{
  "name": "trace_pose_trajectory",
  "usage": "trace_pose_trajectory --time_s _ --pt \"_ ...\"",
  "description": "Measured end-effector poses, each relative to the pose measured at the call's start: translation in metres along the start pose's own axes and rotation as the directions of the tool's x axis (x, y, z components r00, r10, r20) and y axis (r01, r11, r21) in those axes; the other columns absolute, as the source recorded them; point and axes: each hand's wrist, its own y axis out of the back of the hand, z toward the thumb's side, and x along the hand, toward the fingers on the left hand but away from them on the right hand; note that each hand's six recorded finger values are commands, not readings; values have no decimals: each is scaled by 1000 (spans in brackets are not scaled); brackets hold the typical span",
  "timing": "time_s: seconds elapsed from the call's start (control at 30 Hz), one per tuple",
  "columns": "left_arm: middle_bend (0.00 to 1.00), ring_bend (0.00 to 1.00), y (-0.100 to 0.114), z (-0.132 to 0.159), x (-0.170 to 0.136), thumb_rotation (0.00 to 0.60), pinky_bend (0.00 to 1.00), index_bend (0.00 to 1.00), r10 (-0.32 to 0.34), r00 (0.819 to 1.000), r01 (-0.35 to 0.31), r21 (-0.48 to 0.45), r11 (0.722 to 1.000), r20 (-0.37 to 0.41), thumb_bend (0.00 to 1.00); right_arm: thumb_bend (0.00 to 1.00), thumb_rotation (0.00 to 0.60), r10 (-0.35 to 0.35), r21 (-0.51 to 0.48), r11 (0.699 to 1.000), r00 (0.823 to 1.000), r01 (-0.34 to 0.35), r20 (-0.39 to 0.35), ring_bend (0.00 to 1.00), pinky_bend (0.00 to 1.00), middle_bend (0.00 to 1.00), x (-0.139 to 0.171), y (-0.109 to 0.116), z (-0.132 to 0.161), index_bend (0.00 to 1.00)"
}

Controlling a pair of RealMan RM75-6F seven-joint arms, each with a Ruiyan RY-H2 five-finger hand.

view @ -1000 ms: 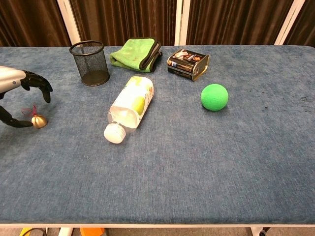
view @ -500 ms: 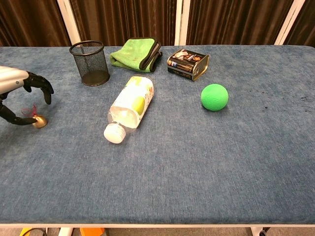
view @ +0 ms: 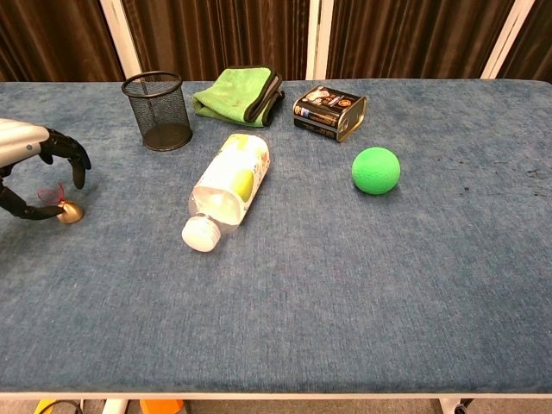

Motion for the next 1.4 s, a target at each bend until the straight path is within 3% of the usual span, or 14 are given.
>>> trace_pose_trajectory --time_s 1.4 --pt "292 173 -1 1 3 600 293 508 -25 1000 26 10 1000 -10 335 176 600 16 -3 1000 1000 -16 11 0 0 0 -1 -5 -4 0"
